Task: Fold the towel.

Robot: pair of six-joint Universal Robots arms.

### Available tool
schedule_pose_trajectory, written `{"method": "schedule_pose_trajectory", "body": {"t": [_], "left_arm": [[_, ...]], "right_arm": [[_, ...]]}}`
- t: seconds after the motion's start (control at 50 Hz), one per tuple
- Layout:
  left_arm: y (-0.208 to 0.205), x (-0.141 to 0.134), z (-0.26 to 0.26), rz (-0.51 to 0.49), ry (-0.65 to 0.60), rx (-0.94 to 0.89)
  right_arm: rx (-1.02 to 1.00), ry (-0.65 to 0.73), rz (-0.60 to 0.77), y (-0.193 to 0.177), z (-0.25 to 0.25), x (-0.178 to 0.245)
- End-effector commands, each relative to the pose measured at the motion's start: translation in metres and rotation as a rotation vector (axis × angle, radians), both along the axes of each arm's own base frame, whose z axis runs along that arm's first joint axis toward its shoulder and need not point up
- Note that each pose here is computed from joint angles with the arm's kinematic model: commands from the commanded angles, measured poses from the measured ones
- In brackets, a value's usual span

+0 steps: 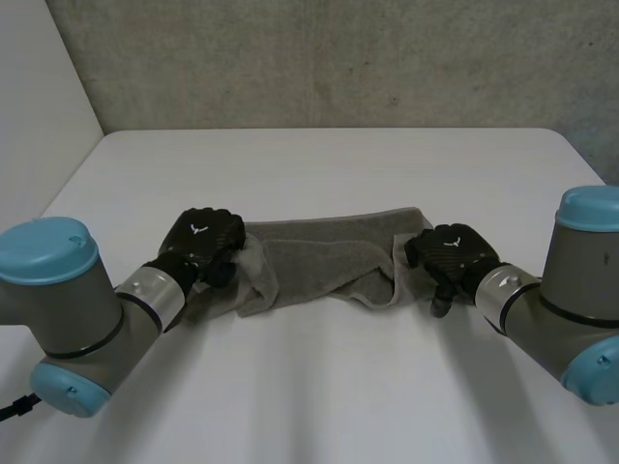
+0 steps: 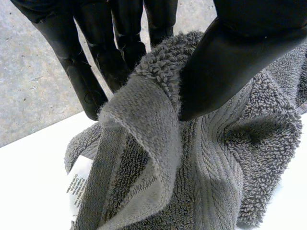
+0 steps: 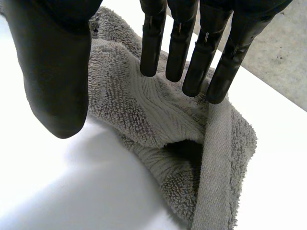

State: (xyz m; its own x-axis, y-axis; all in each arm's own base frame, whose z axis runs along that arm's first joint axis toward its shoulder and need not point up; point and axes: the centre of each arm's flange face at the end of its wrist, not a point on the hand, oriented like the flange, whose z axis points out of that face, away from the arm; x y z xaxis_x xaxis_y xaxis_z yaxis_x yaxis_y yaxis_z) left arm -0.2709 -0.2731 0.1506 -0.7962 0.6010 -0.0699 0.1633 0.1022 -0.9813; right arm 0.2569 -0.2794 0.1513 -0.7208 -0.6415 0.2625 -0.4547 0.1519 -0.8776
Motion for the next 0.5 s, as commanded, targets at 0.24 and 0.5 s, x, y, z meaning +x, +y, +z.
{"method": "schedule_pose_trajectory", "body": {"t": [0.24,0.5], "left_arm": [[-0.018,0.007,0.011,0.060,-0.034,-0.055],[-0.008,0.003,0.007,0.038,-0.048,-0.026]], "right_arm": [[0.013,-0.036,-0.090,-0.020,0.010,-0.010],[-0.038,-0.078,-0.023,-0.024,0.029,0.002]]}}
